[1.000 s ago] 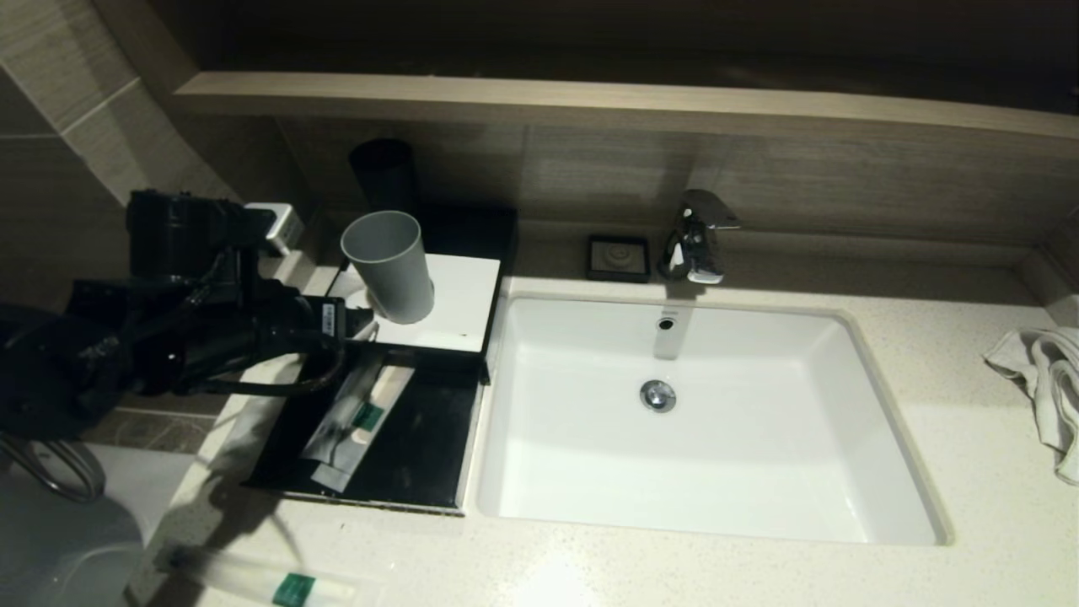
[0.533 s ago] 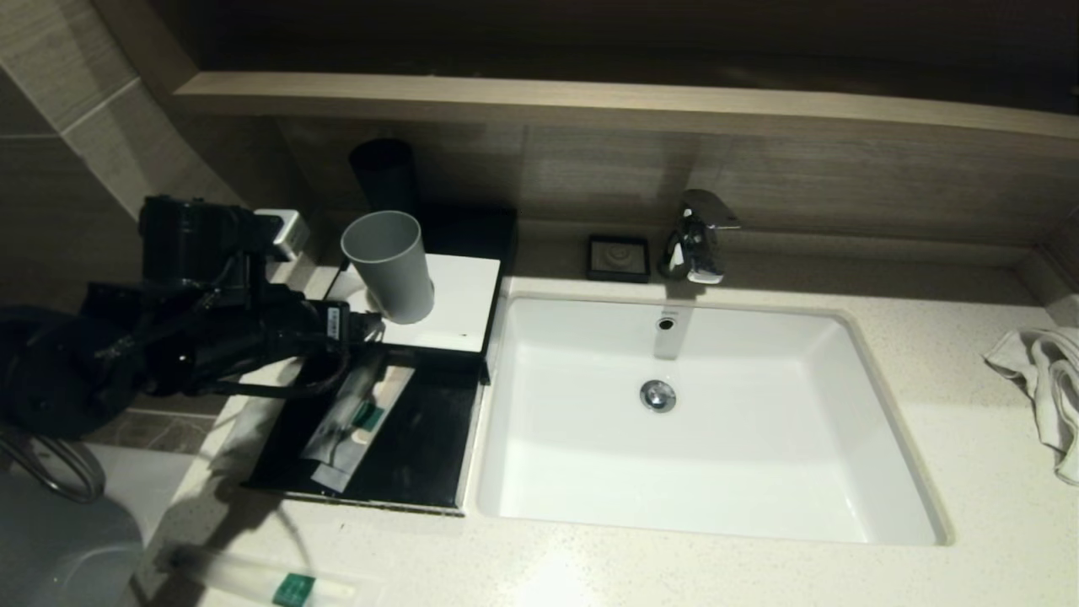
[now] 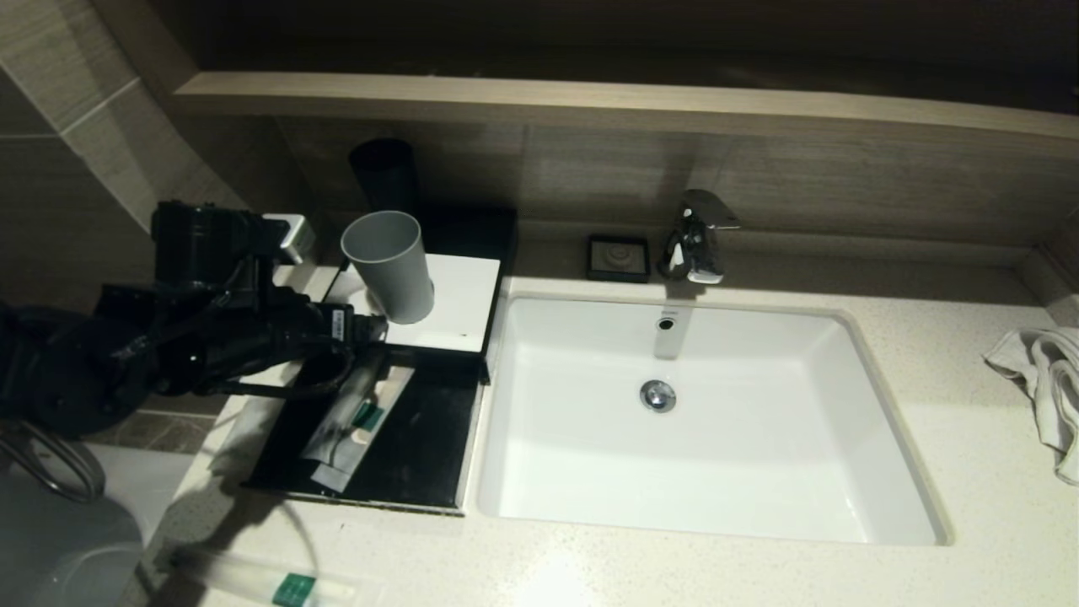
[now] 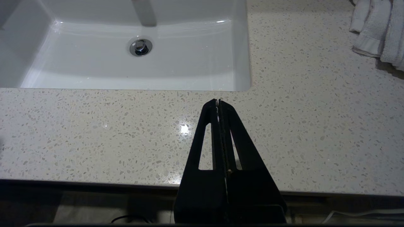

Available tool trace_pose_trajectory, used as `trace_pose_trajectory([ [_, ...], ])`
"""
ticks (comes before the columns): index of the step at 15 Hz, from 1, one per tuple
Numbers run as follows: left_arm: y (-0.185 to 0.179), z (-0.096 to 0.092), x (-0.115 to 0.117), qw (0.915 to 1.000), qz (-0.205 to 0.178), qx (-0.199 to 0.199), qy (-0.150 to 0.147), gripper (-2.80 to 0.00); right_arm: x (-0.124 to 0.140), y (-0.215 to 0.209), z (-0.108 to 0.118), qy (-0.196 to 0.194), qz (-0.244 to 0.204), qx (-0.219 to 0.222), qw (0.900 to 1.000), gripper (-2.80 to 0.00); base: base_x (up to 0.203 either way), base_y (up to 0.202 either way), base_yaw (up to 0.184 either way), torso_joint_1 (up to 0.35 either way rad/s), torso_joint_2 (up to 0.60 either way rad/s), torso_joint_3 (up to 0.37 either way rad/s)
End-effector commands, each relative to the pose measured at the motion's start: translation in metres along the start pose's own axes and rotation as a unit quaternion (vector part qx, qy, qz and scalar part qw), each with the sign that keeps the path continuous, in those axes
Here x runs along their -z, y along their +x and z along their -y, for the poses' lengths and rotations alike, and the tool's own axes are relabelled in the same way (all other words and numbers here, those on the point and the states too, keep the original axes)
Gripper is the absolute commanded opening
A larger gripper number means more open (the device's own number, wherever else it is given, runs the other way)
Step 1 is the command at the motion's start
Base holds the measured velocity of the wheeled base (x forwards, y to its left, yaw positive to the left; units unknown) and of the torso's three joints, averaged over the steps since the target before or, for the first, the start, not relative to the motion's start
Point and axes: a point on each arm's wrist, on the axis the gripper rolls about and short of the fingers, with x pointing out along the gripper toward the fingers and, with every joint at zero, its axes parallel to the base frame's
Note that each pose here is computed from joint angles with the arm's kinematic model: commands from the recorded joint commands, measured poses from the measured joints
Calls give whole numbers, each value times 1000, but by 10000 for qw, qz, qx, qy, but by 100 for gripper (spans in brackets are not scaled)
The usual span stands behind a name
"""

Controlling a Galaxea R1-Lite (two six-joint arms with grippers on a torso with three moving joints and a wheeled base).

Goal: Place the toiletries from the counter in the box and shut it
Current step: Pick up the bathroom toiletry

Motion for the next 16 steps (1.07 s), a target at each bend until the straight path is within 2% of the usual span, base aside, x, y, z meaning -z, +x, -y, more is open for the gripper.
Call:
trace_pose_trajectory([
  [1,1,0,0,10000,6,-8,-10,0,0,0,0,2,0,0,10000,-280,0,0,0,0,0,0],
  [7,1,0,-1,10000,29,-6,-30,0,0,0,0,2,0,0,10000,-280,0,0,0,0,0,0],
  [8,1,0,-1,10000,29,1,-28,-280,0,0,0,4,0,0,10000,-280,0,0,0,0,0,0],
  [16,-3,-1,-3,10000,88,-8,-31,-280,0,0,0,6,0,0,10000,-280,0,0,0,0,0,0],
])
